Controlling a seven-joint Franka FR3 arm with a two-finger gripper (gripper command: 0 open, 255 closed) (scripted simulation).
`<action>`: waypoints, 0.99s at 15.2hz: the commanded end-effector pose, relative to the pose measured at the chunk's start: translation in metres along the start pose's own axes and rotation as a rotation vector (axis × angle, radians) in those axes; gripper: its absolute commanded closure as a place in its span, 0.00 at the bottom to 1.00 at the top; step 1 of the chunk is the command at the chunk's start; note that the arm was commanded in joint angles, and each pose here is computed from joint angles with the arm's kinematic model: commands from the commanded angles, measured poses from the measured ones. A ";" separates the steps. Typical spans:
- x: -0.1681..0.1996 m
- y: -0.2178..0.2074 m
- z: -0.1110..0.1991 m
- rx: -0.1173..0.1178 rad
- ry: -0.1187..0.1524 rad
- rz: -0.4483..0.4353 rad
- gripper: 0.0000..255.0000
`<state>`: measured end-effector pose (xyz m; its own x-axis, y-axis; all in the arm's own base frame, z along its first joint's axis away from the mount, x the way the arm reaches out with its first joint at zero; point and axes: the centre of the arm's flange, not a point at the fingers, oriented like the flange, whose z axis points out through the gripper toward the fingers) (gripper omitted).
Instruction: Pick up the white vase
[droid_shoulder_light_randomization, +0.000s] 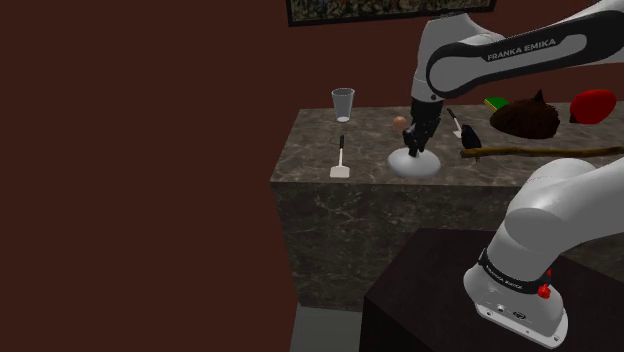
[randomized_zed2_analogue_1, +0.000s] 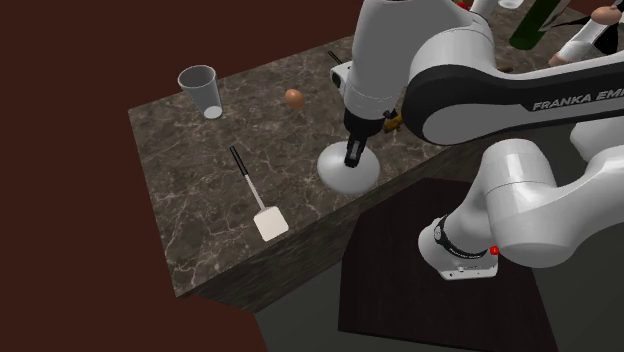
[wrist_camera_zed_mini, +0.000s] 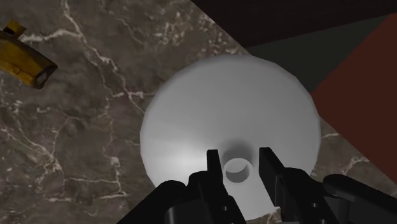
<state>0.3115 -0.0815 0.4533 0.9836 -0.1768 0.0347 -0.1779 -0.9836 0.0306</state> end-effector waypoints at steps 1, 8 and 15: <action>0.000 0.001 -0.007 0.000 -0.002 0.000 1.00; 0.001 0.002 -0.044 0.000 -0.002 0.000 1.00; 0.002 0.003 -0.077 0.000 -0.002 0.000 1.00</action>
<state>0.3117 -0.0818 0.5269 0.9837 -0.1765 0.0332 -0.1775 -0.9836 0.0304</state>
